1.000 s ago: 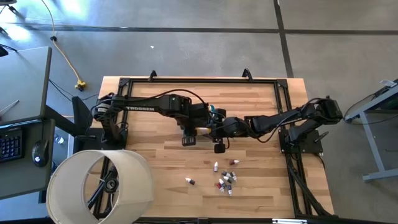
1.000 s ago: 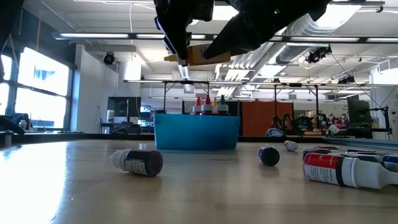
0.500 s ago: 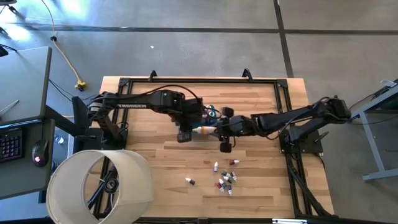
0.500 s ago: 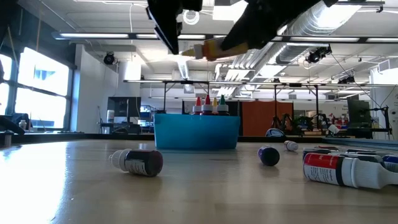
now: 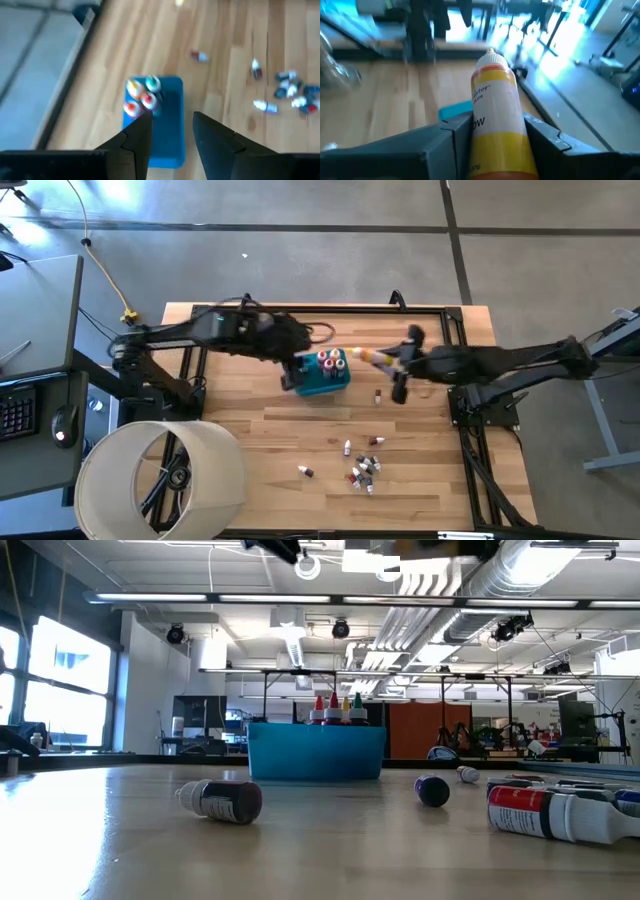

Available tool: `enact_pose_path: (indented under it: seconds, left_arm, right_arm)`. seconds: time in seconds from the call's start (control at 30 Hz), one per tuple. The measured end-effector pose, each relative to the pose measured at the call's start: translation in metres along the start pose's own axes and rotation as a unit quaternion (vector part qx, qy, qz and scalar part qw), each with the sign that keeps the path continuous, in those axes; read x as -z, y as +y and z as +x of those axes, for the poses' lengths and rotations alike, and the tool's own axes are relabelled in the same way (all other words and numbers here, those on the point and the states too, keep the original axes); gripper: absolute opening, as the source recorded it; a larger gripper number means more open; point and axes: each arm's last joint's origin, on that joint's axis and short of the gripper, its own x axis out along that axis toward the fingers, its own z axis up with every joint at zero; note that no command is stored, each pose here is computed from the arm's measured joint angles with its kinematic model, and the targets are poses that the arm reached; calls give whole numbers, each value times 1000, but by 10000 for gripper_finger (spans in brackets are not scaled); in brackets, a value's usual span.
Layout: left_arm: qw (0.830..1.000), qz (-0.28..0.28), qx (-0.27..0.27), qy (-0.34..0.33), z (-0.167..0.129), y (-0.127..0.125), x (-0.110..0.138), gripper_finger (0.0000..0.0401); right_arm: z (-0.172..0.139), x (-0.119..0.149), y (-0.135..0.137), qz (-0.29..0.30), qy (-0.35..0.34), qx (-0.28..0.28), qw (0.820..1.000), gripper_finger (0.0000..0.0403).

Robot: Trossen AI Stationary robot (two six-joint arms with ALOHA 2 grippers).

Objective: Pick & Place food coloring
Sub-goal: Adjust the big yellow food coloring bottle in the bin

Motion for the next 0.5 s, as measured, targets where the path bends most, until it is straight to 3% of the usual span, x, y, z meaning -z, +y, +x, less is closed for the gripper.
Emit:
enact_pose_path:
  seconds: [0.1, 0.23, 0.37, 0.5]
  left_arm:
    - [997, 9, -11, -70, -28, 6, -1, 136]
    - [983, 36, 16, -181, -39, 5, 3, 136]
    - [963, 40, 44, -262, -21, 0, 19, 136]
    - [922, 25, 63, -382, 14, -8, 35, 136]
  right_arm:
    - [-25, -3, -9, 15, -45, 2, 999, 143]
    - [-33, 17, -12, 3, -117, -6, 993, 140]
    - [-25, 48, -9, 2, -233, -8, 972, 141]
    - [-15, 83, -7, 20, -359, -38, 932, 151]
